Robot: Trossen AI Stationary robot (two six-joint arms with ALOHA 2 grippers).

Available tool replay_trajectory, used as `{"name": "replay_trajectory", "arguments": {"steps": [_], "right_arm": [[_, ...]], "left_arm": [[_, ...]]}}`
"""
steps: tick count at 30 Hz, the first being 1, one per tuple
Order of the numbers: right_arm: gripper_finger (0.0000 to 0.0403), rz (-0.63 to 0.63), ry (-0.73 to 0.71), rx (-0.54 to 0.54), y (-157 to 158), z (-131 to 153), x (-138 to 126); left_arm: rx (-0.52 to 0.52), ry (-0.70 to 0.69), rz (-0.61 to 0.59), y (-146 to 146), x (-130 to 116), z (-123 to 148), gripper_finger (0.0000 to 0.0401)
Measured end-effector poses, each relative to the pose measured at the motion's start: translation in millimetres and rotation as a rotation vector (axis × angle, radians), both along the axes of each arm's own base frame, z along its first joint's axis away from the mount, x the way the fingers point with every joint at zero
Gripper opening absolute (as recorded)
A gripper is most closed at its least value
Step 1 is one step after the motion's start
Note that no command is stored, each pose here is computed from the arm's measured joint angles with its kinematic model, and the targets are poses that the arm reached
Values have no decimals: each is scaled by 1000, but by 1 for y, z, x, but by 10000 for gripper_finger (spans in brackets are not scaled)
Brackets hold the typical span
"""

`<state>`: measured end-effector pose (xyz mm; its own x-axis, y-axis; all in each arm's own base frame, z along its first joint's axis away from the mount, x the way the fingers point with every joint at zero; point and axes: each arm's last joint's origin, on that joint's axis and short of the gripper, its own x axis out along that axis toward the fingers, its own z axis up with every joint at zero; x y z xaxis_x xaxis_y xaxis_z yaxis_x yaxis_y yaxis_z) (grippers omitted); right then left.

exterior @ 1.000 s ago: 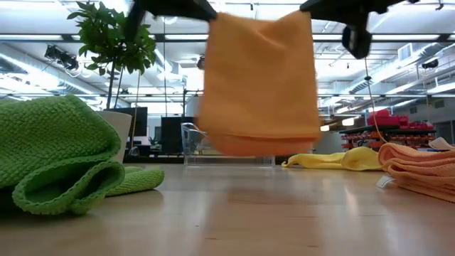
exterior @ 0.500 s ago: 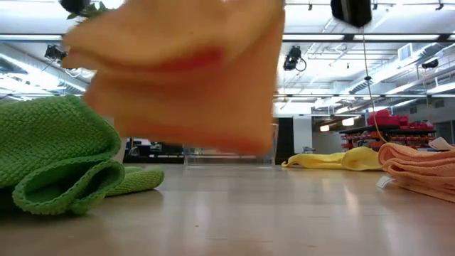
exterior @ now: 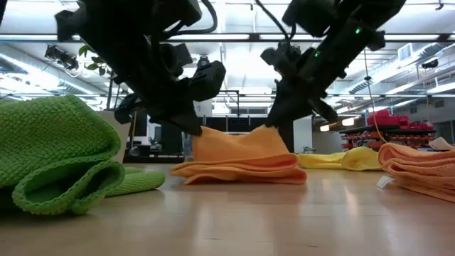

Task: Fold microfiber towels
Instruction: Fold the orange towel on the table

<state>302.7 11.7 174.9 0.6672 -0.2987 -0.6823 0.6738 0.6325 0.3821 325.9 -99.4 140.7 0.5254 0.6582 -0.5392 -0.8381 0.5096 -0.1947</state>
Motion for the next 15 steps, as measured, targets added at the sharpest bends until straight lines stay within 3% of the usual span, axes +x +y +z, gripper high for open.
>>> {"name": "replay_trajectory", "arguments": {"steps": [6, 12, 15], "right_arm": [[37, -47, 18, -19, -25, -2, -1], [43, -70, -5, 100, -44, -2, -2], [65, -56, 8, 121, -49, 1, -1]], "left_arm": [[22, 29, -14, 16, 7, 6, 15], [-147, 115, -76, 31, 11, 1, 61], [-171, 164, -86, 35, 6, 6, 92]]}}
